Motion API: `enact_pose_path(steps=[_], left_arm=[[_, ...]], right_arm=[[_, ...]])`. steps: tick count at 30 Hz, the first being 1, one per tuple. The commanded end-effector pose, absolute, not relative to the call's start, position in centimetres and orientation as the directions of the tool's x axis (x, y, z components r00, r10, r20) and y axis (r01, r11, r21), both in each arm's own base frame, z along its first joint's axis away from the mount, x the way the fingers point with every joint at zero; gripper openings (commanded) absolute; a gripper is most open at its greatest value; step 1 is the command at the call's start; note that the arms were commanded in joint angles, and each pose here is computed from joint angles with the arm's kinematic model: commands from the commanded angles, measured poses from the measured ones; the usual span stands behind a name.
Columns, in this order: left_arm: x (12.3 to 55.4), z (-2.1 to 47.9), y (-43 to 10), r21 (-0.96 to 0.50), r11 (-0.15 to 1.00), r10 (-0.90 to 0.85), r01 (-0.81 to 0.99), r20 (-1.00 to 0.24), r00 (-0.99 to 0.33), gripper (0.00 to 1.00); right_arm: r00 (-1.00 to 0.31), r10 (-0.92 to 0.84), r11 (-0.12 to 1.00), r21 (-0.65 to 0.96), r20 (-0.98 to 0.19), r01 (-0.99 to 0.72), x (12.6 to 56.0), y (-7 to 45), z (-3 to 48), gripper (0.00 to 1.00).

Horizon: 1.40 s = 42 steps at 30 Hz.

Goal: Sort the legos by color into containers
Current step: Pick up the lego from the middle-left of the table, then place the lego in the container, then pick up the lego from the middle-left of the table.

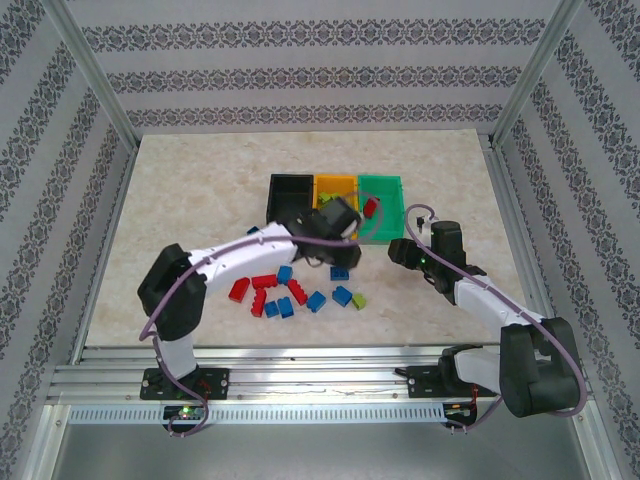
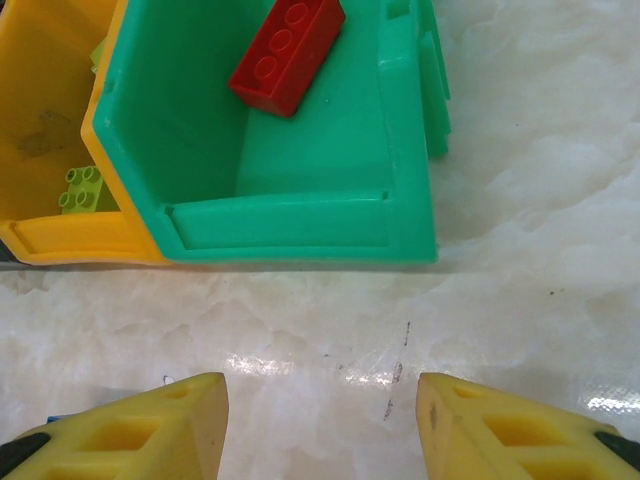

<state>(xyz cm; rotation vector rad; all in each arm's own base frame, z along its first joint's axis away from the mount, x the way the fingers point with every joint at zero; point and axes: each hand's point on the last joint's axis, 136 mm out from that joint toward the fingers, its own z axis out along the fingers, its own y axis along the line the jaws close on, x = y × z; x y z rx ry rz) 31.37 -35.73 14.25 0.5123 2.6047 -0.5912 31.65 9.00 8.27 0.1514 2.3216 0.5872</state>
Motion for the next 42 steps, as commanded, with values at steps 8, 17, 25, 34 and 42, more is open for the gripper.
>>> enact_pose_path(steps=[8,17,25,34,42], left_arm=[[42.9,16.4,-31.1,-0.303,0.910,0.101,0.282,-0.498,-0.861,0.11],[44.4,17.2,-32.0,-0.318,0.894,0.134,0.315,-0.481,-0.866,0.59],[37.6,15.5,-32.8,-0.398,0.839,0.160,0.372,-0.473,-0.866,0.61],[28.6,12.0,-36.2,-0.438,0.750,0.324,0.496,-0.410,-0.853,0.60],[23.4,8.7,-40.3,-0.450,0.611,0.548,0.651,-0.353,-0.758,0.60]], right_arm=[[-0.710,0.282,0.885,0.460,-0.646,-0.067,32.1,8.8,9.1,0.53],[-0.698,0.282,0.888,0.455,-0.658,-0.071,31.9,8.7,9.6,0.53],[-0.704,0.284,0.880,0.469,-0.651,-0.078,31.9,9.0,9.5,0.53],[-0.711,0.285,0.876,0.476,-0.643,-0.080,32.1,9.2,9.2,0.53],[-0.712,0.286,0.874,0.479,-0.641,-0.079,32.1,9.2,9.2,0.53]])
